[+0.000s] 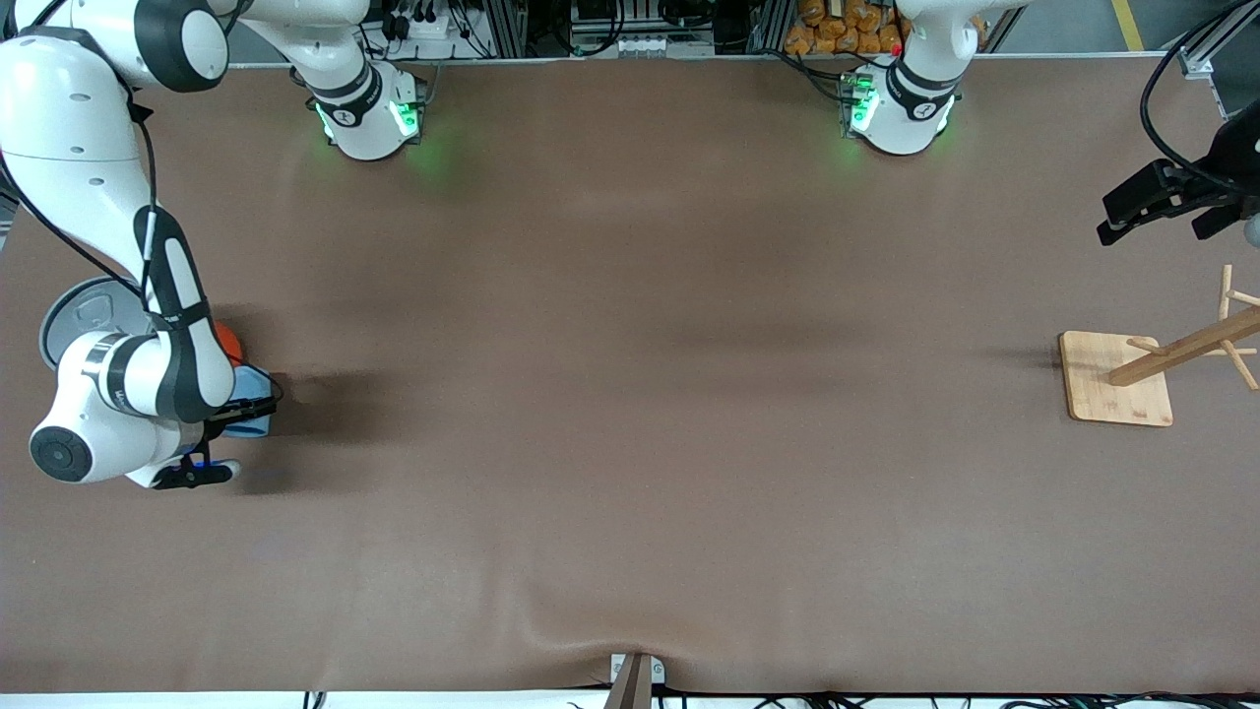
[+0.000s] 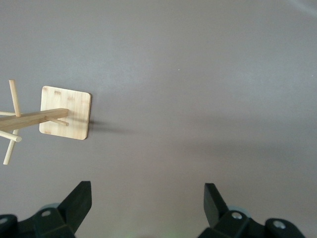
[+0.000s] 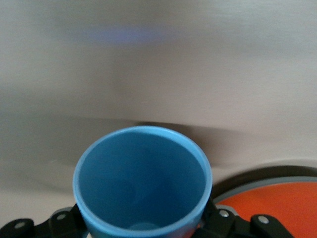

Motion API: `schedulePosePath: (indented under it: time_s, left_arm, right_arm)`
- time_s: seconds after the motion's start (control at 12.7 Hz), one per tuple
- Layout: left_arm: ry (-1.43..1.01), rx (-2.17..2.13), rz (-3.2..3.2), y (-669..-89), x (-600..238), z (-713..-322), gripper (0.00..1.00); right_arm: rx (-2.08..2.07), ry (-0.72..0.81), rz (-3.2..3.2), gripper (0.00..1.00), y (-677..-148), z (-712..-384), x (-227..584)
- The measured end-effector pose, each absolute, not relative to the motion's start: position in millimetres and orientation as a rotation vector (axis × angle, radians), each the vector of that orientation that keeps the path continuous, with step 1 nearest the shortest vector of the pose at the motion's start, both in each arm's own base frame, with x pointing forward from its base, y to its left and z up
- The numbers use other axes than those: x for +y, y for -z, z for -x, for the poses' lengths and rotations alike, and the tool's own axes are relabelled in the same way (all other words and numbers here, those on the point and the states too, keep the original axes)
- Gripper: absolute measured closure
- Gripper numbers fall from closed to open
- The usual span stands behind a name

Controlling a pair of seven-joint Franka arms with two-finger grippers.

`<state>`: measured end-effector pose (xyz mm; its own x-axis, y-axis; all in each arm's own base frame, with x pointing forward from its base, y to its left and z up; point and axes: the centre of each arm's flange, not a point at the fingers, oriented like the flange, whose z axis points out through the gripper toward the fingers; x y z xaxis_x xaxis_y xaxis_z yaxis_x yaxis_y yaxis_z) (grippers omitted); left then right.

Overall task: Flip cup
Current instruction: 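Lift the cup with the right gripper while the left gripper reaches in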

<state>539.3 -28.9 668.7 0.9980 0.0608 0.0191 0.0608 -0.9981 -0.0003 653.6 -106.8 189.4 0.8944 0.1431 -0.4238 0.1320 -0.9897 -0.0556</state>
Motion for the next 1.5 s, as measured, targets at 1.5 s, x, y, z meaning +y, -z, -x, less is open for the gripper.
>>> schedulePosePath:
  time_s: [1.5]
  left_arm:
    - [-0.117,0.017,3.211,-633.8,-64.5,-550.1,0.00]
  right_arm:
    - [-1.914,0.065,2.261,0.18,-286.2,-617.9,398.0]
